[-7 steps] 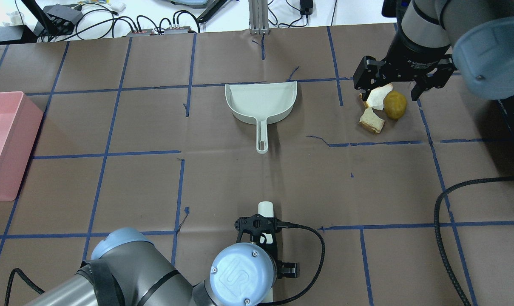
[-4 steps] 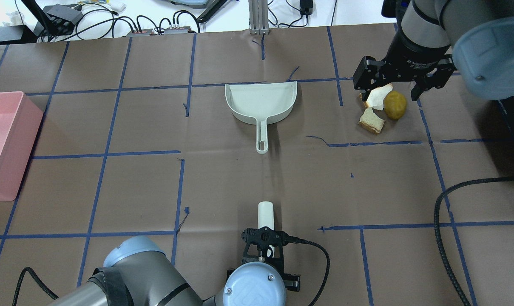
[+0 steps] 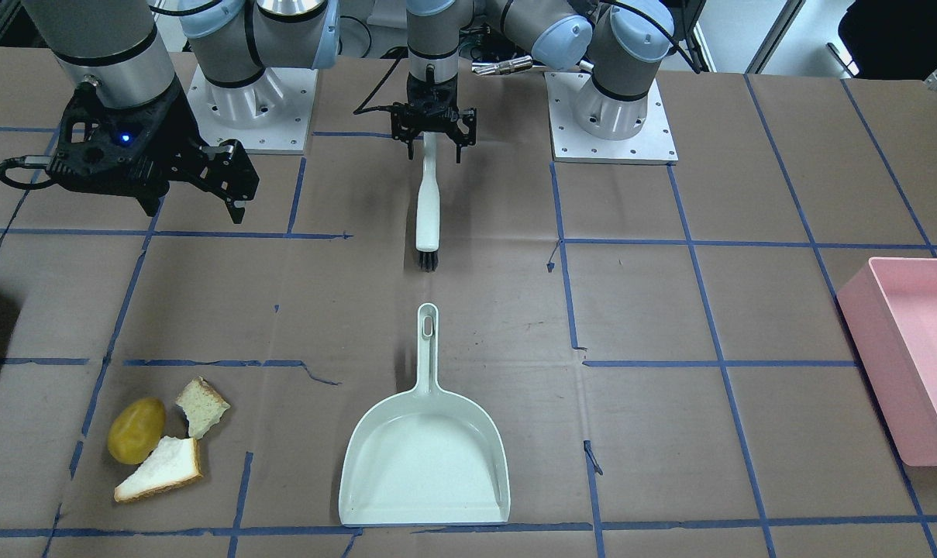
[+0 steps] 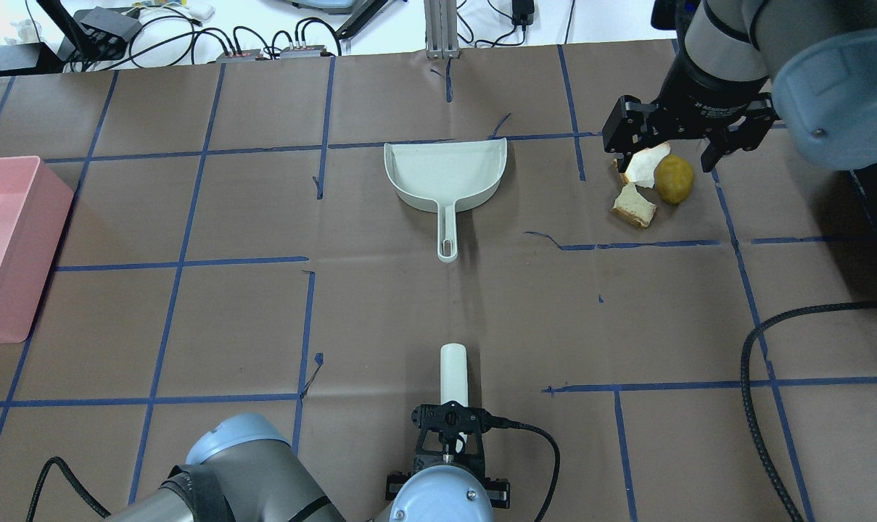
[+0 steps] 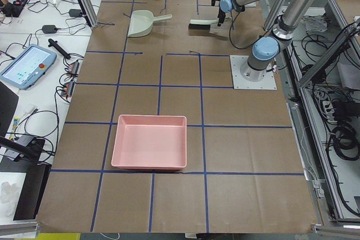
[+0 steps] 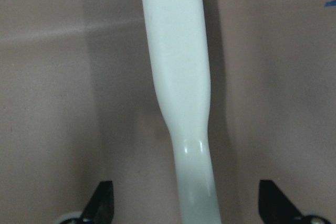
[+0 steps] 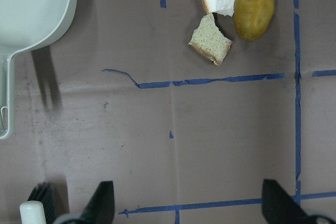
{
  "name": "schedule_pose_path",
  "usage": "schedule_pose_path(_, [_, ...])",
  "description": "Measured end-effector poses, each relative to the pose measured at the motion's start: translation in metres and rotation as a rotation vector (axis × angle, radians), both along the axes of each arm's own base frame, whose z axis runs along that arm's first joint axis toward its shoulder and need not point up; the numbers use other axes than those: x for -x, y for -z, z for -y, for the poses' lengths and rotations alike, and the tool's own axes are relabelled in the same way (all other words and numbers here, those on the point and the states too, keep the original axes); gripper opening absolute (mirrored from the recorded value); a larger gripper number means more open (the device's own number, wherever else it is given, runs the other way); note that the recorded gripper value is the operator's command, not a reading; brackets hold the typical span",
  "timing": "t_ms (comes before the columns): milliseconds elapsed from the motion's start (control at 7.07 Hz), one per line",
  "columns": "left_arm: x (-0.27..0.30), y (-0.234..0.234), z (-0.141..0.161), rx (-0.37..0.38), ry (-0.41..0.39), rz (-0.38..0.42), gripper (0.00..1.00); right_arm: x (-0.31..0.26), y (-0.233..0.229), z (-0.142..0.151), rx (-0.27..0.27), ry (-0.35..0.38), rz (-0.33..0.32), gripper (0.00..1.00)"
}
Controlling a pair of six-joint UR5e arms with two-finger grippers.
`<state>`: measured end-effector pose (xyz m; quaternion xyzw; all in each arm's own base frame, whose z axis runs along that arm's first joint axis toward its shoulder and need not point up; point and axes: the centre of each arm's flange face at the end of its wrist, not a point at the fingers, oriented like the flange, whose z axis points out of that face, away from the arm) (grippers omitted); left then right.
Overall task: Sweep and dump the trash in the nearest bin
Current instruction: 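Close the left gripper on the white brush handle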
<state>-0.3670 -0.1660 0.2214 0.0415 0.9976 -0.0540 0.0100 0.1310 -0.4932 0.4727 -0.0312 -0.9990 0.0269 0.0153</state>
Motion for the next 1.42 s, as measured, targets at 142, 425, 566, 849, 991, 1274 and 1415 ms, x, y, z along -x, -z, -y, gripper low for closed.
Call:
schedule_pose_path(142, [-0.0002,0.0008,-0.001,-0.003,-0.004,-0.003,0.69,0.0,0.0,0.0,0.0,0.0,0.0,1.0])
schedule_pose_path(425, [0.0016,0.002,-0.0044,-0.026,-0.006,-0.032,0.64,0.0,0.0,0.0,0.0,0.0,0.0,1.0])
schedule_pose_path(566, [0.002,0.0025,-0.0055,-0.031,-0.005,-0.042,0.56,0.0,0.0,0.0,0.0,0.0,0.0,1.0])
schedule_pose_path(849, [0.0021,0.002,-0.0058,-0.032,-0.004,-0.048,0.38,0.0,0.0,0.0,0.0,0.0,0.0,1.0])
schedule_pose_path(991, [0.002,0.0011,-0.0055,-0.029,-0.004,-0.051,0.3,-0.0003,0.0,-0.0001,0.0,-0.001,0.0,1.0])
schedule_pose_path(1274, [0.0026,-0.0026,-0.0032,-0.02,0.0,-0.062,0.18,-0.0013,0.0,-0.0002,0.0,-0.002,0.002,1.0])
schedule_pose_path(1415, [0.0025,-0.0069,-0.0009,-0.014,-0.001,-0.068,0.15,-0.0017,0.0,0.0,0.0,-0.001,0.003,1.0])
